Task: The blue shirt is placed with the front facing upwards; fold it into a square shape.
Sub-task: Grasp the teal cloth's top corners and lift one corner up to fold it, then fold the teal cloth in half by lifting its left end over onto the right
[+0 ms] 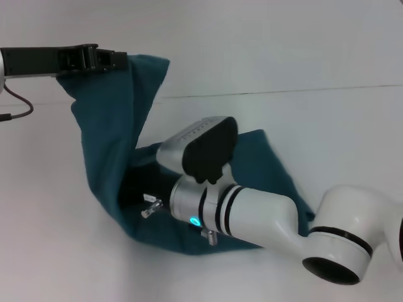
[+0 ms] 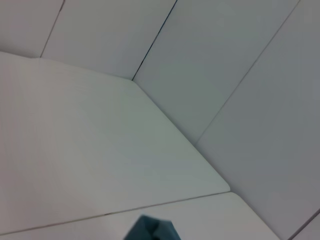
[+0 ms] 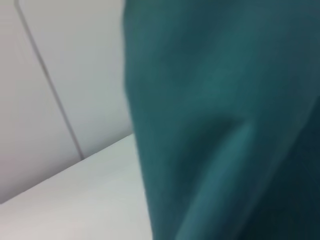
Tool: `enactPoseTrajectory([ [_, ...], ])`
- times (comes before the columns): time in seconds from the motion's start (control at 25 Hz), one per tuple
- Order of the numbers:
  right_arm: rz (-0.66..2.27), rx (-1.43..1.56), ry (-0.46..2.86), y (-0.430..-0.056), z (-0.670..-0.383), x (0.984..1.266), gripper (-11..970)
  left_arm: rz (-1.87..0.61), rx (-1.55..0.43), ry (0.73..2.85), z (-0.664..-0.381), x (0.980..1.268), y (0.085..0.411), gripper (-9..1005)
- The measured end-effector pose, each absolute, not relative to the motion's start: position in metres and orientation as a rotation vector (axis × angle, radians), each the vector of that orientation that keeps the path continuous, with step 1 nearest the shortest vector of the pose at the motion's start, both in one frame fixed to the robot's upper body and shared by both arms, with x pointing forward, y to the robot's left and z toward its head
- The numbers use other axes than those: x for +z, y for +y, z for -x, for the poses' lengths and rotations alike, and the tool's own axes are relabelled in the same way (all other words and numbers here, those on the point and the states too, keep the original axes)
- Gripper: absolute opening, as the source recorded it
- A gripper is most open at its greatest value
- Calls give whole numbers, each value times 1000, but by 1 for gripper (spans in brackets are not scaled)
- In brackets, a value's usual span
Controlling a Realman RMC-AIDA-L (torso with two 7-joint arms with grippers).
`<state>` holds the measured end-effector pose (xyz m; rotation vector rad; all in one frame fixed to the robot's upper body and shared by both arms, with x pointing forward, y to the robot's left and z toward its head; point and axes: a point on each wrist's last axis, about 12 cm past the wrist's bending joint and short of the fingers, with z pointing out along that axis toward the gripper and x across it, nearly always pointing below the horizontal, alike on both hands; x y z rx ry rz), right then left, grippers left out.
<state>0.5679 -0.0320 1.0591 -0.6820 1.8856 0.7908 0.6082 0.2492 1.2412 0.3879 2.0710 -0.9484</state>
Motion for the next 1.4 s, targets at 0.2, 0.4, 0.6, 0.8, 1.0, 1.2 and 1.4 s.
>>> enactPoseTrajectory([
  [0.2,698,797,1893,-33,-567,1058,-1,-390,-951,2067,-609,1241,247,54],
  [0.4,507,783,1885,-72,-571,1047,-1,-379,-957,2072,-609,1237,248,53],
  [0.6,236,688,1788,-150,-574,1033,0,-378,-976,2069,-607,1233,242,53],
  [0.8,-3,595,1661,-234,-576,1034,0,-375,-1054,2046,-611,1222,224,53],
  [1.0,-132,503,1665,-293,-574,1033,0,-374,-1140,2021,-617,1201,197,54],
  [1.2,-168,460,1682,-311,-569,1031,-1,-361,-1212,1993,-622,1170,164,54],
  [1.4,-172,445,1703,-313,-568,1028,-1,-349,-1249,2026,-618,1134,136,54],
])
